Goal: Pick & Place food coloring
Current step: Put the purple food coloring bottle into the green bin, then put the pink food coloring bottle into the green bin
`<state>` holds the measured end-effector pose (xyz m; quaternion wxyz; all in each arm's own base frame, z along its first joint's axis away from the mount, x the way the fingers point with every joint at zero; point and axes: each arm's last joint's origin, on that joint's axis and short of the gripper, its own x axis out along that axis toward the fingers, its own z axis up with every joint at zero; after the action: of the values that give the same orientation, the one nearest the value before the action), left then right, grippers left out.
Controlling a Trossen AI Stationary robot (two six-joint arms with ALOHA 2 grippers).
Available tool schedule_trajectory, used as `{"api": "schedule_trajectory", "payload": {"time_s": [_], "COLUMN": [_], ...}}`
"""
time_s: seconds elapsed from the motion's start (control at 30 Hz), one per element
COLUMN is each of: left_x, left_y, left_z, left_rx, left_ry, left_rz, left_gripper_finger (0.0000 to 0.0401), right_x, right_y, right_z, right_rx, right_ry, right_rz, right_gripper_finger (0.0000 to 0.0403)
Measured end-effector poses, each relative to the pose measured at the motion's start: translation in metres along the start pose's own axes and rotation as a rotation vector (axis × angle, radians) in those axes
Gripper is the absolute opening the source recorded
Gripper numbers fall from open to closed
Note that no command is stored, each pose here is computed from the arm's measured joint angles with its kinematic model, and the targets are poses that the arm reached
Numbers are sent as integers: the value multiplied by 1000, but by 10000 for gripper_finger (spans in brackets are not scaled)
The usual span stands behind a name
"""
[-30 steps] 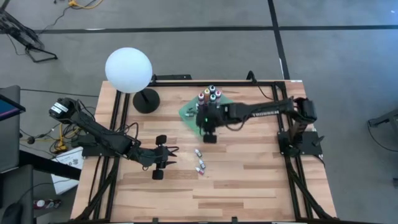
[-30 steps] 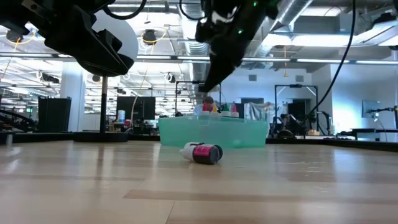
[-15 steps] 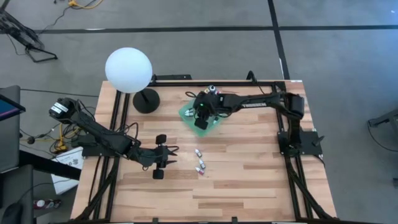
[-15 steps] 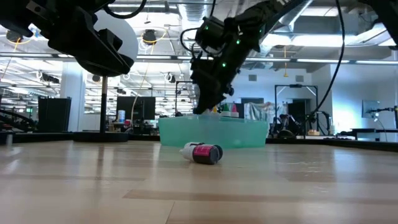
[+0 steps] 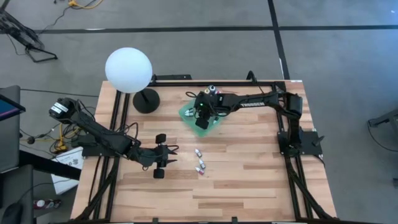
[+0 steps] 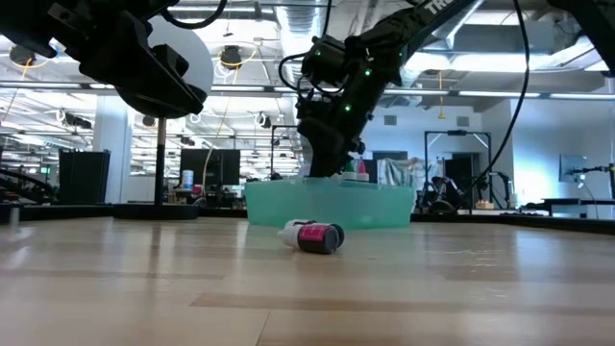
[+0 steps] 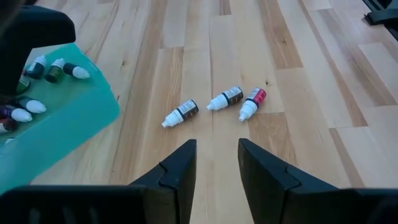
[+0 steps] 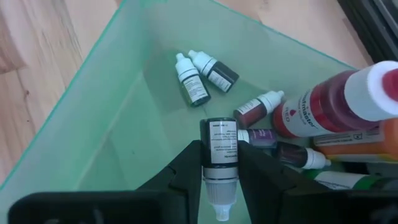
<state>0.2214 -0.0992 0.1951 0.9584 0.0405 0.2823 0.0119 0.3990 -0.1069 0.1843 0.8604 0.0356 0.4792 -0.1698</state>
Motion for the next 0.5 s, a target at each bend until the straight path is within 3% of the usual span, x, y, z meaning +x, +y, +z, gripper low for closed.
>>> {"api": "schedule_trajectory", "payload": {"time_s": [0.37,0.5], "left_x": [0,0], "left_y": [1,1], "left_z": [0,0], "left_rx": [-3,9], "left_ry": [-4,-4], "left_rz": [21,23], "left_gripper_finger": [113,113], "right_x": [-1,-18], "right_y": [1,11], "right_z": [0,2], "right_rx": [3,-42], "right_ry": [1,-7], "right_rz": [3,14], "right_gripper_finger": [163,181]}}
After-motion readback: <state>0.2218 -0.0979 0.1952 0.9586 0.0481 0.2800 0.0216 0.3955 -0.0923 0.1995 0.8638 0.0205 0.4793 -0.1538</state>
